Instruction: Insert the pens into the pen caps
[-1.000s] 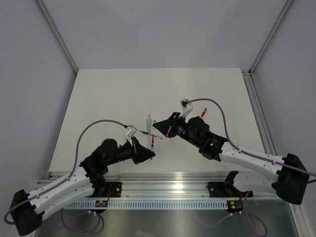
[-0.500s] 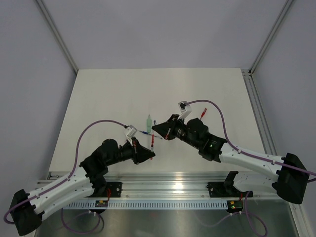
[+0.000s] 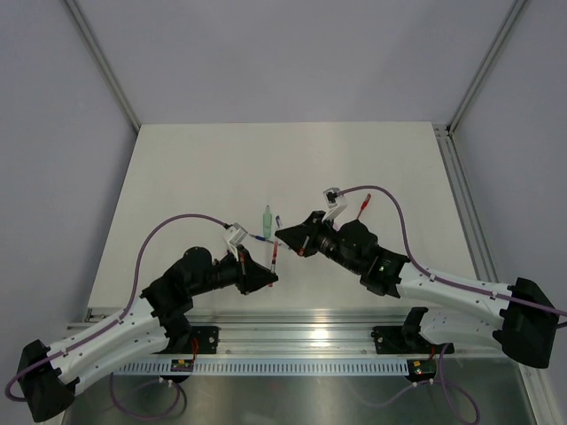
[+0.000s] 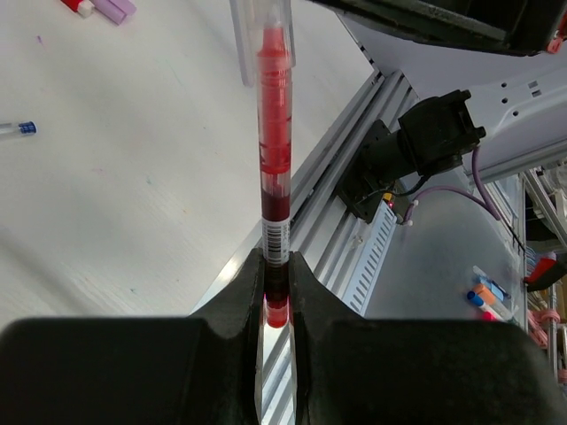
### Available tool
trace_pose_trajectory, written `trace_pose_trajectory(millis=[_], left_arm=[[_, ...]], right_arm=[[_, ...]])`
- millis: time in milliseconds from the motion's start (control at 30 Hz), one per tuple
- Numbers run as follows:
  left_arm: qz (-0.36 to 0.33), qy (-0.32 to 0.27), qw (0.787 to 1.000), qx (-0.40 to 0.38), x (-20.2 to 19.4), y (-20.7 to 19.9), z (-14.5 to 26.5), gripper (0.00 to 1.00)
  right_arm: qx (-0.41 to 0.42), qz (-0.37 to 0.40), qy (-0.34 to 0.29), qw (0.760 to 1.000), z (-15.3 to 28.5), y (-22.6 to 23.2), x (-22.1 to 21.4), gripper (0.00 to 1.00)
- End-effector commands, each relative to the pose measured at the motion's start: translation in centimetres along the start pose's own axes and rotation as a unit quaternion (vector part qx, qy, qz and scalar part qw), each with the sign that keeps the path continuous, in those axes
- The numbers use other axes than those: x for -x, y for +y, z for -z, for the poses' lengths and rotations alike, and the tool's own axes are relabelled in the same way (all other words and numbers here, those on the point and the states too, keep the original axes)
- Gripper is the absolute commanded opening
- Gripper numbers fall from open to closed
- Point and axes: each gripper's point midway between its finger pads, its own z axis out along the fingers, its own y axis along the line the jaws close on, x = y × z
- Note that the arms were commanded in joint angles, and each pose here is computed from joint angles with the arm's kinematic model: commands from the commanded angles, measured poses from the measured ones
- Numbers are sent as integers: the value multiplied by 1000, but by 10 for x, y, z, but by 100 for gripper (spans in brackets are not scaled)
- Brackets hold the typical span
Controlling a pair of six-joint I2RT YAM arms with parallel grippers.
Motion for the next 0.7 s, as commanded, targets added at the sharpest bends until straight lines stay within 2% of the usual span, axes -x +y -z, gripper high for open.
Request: trace_pose_trajectory(millis=[0, 367, 667], left_arm=[[-32, -85, 995, -36, 55, -32, 3, 0], [-44, -127, 989, -55, 96, -61, 10, 0], [-82, -156, 983, -43, 130, -82, 29, 0]], right_arm=[[19, 21, 28, 999, 9, 5, -21, 0], [30, 52, 59, 996, 20, 14, -48, 0], [15, 68, 116, 991, 39, 15, -88, 0]])
